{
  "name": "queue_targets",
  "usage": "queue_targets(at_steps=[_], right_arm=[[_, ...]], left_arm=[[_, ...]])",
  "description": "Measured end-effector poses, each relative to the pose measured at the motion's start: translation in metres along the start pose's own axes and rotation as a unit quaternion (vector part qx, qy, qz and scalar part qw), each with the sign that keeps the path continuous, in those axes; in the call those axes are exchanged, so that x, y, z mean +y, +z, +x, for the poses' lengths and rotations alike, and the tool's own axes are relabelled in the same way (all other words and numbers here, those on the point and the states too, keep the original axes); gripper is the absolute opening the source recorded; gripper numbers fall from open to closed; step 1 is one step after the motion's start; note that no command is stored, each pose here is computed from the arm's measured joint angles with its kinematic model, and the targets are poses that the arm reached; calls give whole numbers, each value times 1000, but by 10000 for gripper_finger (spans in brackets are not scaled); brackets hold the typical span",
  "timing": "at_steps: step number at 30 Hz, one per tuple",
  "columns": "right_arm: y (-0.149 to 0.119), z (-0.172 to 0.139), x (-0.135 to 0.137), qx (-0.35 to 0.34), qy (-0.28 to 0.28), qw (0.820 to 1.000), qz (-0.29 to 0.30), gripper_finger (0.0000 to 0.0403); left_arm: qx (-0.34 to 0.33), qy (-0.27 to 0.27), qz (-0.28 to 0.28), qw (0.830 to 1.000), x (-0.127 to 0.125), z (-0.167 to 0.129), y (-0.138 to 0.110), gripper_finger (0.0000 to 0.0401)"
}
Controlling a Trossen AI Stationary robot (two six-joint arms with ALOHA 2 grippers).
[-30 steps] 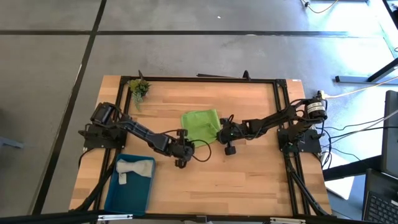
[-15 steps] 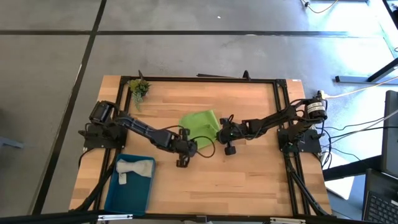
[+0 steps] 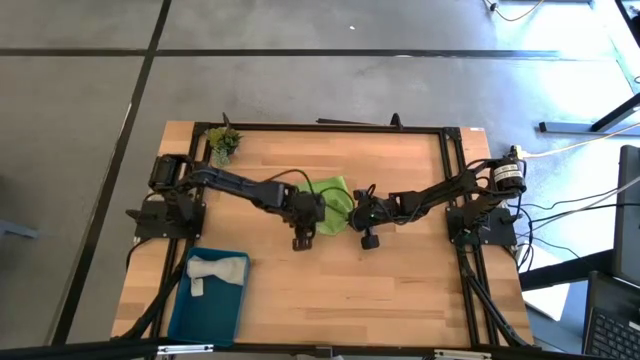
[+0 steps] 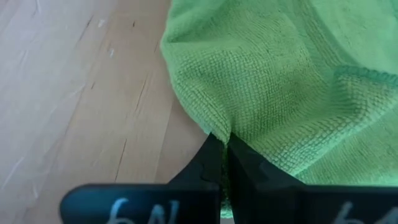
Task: Roll microfiber towels into tight, uniform cylinder then place into a basket
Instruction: Roll the green towel
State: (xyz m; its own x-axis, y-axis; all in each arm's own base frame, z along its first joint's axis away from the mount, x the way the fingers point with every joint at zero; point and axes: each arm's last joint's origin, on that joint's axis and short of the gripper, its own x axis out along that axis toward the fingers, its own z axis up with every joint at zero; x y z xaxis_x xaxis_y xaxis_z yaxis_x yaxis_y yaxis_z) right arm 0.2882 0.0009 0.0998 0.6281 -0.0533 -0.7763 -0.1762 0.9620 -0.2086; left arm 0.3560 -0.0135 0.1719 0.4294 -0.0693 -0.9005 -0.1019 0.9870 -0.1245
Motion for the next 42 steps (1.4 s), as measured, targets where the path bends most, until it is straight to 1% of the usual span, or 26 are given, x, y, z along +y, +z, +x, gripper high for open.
queue_targets(at_steps=[3, 7, 11, 21, 25, 28, 32, 36, 38, 40, 42], right_arm=[[0, 0, 0, 0, 0, 1000, 0, 8], [0, 0, 0, 1, 0, 1000, -1, 8], [0, 0, 0, 1, 0, 1000, -1, 8], [0, 0, 0, 1, 0, 1000, -1, 8], [0, 0, 0, 1, 0, 1000, -1, 8], [0, 0, 0, 1, 0, 1000, -1, 8], [0, 0, 0, 1, 1, 1000, -1, 8], [0, 0, -1, -1, -1, 1000, 0, 8], [0, 0, -1, -1, -2, 1000, -1, 8], [0, 0, 0, -1, -2, 1000, -1, 8], [0, 0, 0, -1, -2, 1000, -1, 8]], left_arm=[[1, 4, -23, 1000, 13, -6, 3, 0], [21, 11, -85, 996, 33, -8, 1, 1], [31, 18, -134, 990, 50, -10, -1, 1], [21, 39, -194, 980, 81, -14, 0, 1], [11, 67, -206, 976, 87, -15, 0, 0], [5, 74, -209, 975, 91, -14, -1, 1], [2, 83, -213, 974, 95, -7, -9, 1], [-12, 110, -218, 970, 100, -6, -9, 1], [-20, 123, -217, 968, 102, -3, -8, 1], [-18, 124, -217, 968, 102, 0, -8, 1], [-21, 131, -216, 967, 104, 8, -7, 1]])
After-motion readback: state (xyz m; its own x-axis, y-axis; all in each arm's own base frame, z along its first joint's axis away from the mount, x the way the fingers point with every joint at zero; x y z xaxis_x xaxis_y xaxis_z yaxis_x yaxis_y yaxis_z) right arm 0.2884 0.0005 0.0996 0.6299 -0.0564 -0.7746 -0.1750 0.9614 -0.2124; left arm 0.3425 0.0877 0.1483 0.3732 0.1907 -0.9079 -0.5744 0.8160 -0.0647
